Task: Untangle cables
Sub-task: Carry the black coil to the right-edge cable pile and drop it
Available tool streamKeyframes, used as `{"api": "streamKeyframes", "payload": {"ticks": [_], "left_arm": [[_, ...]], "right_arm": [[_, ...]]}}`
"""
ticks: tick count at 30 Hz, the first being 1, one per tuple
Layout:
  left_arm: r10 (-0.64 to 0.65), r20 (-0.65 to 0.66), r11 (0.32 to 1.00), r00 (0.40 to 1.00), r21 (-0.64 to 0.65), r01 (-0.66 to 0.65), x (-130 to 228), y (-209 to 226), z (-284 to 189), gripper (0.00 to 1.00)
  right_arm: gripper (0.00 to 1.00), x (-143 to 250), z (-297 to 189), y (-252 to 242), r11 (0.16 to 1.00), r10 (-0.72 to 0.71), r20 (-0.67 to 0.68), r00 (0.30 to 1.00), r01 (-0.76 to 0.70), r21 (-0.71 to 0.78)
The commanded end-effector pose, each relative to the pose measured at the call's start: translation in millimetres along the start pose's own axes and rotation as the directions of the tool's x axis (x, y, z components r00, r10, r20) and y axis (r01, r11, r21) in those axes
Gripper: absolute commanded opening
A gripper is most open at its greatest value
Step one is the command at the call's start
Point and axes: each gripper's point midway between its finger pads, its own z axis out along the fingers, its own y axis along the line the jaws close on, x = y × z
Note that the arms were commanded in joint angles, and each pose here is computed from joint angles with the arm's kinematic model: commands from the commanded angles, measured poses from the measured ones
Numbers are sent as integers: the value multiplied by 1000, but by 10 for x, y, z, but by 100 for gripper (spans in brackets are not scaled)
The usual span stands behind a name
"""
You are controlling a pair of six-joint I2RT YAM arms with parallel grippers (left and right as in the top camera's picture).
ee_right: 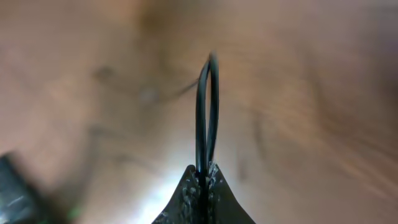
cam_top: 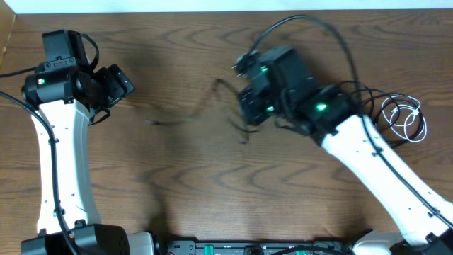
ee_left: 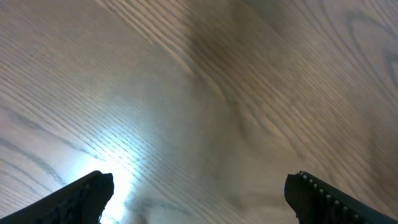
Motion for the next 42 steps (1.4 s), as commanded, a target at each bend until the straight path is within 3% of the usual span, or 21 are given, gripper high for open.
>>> {"api": "streamKeyframes", "payload": {"ticks": [1, 9, 13, 23, 27, 42], "left_arm": [[-11, -3, 1000, 1000, -17, 11, 13, 37, 19, 93], [-11, -3, 1000, 1000, -17, 11, 13, 37, 19, 94], [-11, -3, 1000, 1000, -17, 11, 13, 37, 19, 93], [-11, -3, 1000, 1000, -17, 11, 13, 37, 19, 94], [-11, -4, 1000, 1000, -16, 11, 13, 36, 19, 93], [-10, -4, 1000, 1000, -16, 10, 13, 36, 19, 93]], "right_arm": [[1, -36, -301, -834, 924, 113, 70, 991, -131, 359], [1, 152, -717, -1767, 749, 235, 108, 966, -251, 613], [1, 215, -1034, -2191, 628, 335, 227, 914, -397, 670], [1, 487, -1762, -3073, 354, 419, 431, 799, -581, 732], [1, 756, -1913, -3287, 226, 499, 520, 694, -683, 694], [12, 1195, -1605, -3419, 217, 588, 467, 660, -685, 695]]}}
